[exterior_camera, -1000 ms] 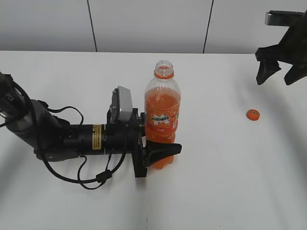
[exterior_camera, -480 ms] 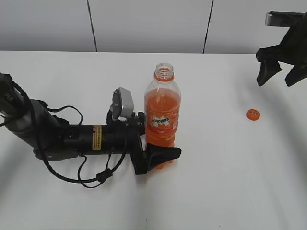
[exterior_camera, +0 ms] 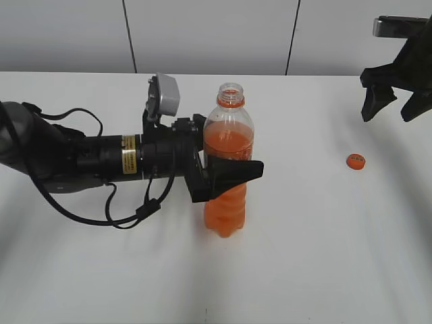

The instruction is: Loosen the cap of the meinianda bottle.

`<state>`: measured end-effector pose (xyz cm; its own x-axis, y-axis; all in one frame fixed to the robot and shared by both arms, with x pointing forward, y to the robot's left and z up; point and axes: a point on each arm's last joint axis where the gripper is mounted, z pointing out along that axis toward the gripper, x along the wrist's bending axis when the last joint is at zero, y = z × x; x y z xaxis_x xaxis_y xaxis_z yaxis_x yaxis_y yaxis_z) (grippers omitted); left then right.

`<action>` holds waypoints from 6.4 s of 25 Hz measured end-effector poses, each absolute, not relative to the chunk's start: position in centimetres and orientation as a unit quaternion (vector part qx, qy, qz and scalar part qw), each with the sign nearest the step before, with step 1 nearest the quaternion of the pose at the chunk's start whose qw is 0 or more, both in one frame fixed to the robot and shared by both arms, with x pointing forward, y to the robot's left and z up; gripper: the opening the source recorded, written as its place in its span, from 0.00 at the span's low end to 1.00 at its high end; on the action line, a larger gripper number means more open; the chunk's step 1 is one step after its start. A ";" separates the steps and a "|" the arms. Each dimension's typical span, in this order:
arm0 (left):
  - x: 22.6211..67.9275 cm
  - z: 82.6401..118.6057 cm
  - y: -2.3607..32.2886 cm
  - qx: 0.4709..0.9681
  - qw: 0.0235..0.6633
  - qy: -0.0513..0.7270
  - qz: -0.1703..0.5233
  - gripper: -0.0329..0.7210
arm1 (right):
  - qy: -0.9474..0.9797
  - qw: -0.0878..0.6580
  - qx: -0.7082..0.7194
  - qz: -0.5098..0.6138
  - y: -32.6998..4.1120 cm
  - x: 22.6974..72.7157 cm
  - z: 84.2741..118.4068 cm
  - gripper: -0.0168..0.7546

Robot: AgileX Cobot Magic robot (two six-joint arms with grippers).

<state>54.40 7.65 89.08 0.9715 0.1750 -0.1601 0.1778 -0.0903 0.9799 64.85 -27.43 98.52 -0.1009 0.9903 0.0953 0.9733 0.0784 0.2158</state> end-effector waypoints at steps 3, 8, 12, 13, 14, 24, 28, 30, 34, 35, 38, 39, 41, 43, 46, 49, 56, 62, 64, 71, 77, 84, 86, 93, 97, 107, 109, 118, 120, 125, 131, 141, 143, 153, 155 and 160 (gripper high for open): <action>54.4 90.8 7.7 0.729 0.674 0.122 -0.002 0.83 | 0.733 0.038 0.669 0.113 -27.4 64.8 98.5 0.76; 54.2 93.4 7.7 0.717 0.686 0.124 -0.008 0.83 | 0.734 0.038 0.669 0.113 -27.4 64.8 98.5 0.76; 53.9 95.5 7.8 0.707 0.697 0.116 -0.004 0.83 | 0.734 0.038 0.668 0.113 -27.4 64.8 98.5 0.76; 53.8 96.0 7.8 0.705 0.700 0.115 -0.003 0.83 | 0.734 0.038 0.668 0.113 -27.4 64.8 98.5 0.76; 53.7 96.5 7.9 0.702 0.703 0.113 -0.002 0.83 | 0.734 0.038 0.668 0.113 -27.4 64.8 98.5 0.76; 53.0 100.4 8.3 0.678 0.726 0.117 -0.005 0.83 | 0.735 0.038 0.668 0.113 -27.4 64.8 98.5 0.76; 52.8 102.4 8.6 0.653 0.746 0.131 -0.001 0.83 | 0.734 0.038 0.668 0.113 -27.4 64.8 98.5 0.76; 52.6 103.7 8.9 0.638 0.758 0.134 0.008 0.83 | 0.734 0.038 0.668 0.113 -27.4 64.8 98.5 0.76; 52.3 106.9 9.7 0.602 0.783 0.151 0.044 0.83 | 0.734 0.044 0.667 0.119 -27.4 64.6 99.3 0.76; 52.3 107.7 9.9 0.595 0.785 0.159 0.057 0.83 | 0.734 0.046 0.666 0.121 -27.4 64.6 99.6 0.76; 52.6 109.5 10.7 0.583 0.781 0.203 0.096 0.83 | 0.734 0.051 0.665 0.126 -27.4 64.4 100.2 0.76; 52.7 110.1 10.9 0.579 0.779 0.214 0.109 0.83 | 0.734 0.051 0.666 0.126 -27.4 64.4 100.2 0.76; 53.0 111.2 11.3 0.583 0.763 0.242 0.139 0.83 | 0.734 0.047 0.666 0.123 -27.4 64.3 100.3 0.76; 53.5 112.3 11.8 0.589 0.741 0.272 0.172 0.83 | 0.735 0.044 0.666 0.120 -27.4 64.2 100.3 0.76; 54.5 113.3 12.8 0.603 0.687 0.339 0.223 0.83 | 0.736 0.042 0.666 0.119 -27.4 64.2 100.2 0.76; 55.6 113.4 14.1 0.614 0.615 0.417 0.266 0.83 | 0.736 0.038 0.666 0.117 -27.4 64.1 100.2 0.76; 56.9 111.6 19.1 0.605 0.440 0.582 0.319 0.79 | 0.737 0.022 0.667 0.104 -27.4 63.7 100.2 0.76; 57.4 109.6 24.0 0.625 0.316 0.657 0.277 0.75 | 0.738 0.013 0.667 0.099 -27.3 63.5 100.1 0.76; 57.7 108.5 25.4 0.633 0.279 0.683 0.235 0.75 | 0.736 0.009 0.669 0.102 -27.2 63.5 100.2 0.76; 58.0 105.5 29.7 0.636 0.190 0.735 0.136 0.75 | 0.733 0.002 0.672 0.107 -27.1 63.5 100.2 0.76; 58.2 105.9 30.0 0.644 0.193 0.727 0.141 0.74 | 0.731 0.028 0.678 0.079 -27.8 63.5 100.2 0.76; 58.4 106.0 30.0 0.644 0.200 0.723 0.151 0.74 | 0.735 0.081 0.667 0.085 -28.4 62.8 102.8 0.76; 58.5 106.1 30.0 0.643 0.206 0.721 0.157 0.74 | 0.735 0.095 0.665 0.092 -28.5 62.6 103.8 0.76; 58.6 106.2 30.3 0.648 0.203 0.713 0.176 0.74 | 0.736 0.130 0.657 0.100 -28.8 61.7 106.0 0.76; 58.1 107.6 30.4 0.648 0.212 0.704 0.199 0.74 | 0.732 0.154 0.653 0.117 -28.9 60.7 108.3 0.76; 52.8 113.5 29.9 0.652 0.234 0.684 0.230 0.73 | 0.718 0.202 0.645 0.164 -29.1 55.5 115.1 0.76; 51.5 114.8 29.7 0.652 0.246 0.676 0.240 0.73 | 0.715 0.211 0.643 0.172 -29.2 54.1 116.5 0.76; 44.1 117.4 29.8 0.646 0.279 0.654 0.277 0.73 | 0.693 0.269 0.628 0.230 -29.4 47.4 122.1 0.76; 42.6 117.4 29.9 0.643 0.290 0.648 0.288 0.74 | 0.688 0.280 0.624 0.244 -29.4 46.0 122.9 0.76; 38.5 117.4 29.9 0.622 0.334 0.627 0.329 0.73 | 0.682 0.274 0.618 0.278 -29.1 41.8 122.9 0.76; 35.5 116.1 30.0 0.604 0.368 0.607 0.362 0.73 | 0.668 0.289 0.607 0.319 -29.0 36.2 120.7 0.76; 30.6 114.2 29.9 0.580 0.412 0.588 0.384 0.73 | 0.648 0.316 0.597 0.352 -29.2 29.7 114.7 0.76; 29.3 114.3 29.9 0.571 0.430 0.579 0.392 0.73 | 0.645 0.322 0.593 0.358 -29.2 28.7 114.0 0.76; 24.5 111.4 30.0 0.564 0.442 0.571 0.400 0.73 | 0.623 0.346 0.574 0.405 -29.2 24.3 110.7 0.76; 23.7 110.5 30.0 0.565 0.441 0.572 0.399 0.72 | 0.620 0.347 0.572 0.410 -29.2 23.7 109.9 0.76; 21.9 109.7 30.0 0.560 0.448 0.566 0.406 0.72 | 0.616 0.351 0.570 0.415 -29.2 22.9 107.9 0.76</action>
<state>21.89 30.01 109.67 0.0300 0.9982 -0.0525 0.2698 0.0425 0.9620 22.91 -29.18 107.92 -0.1029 0.9939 0.0406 0.4105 0.0052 0.9118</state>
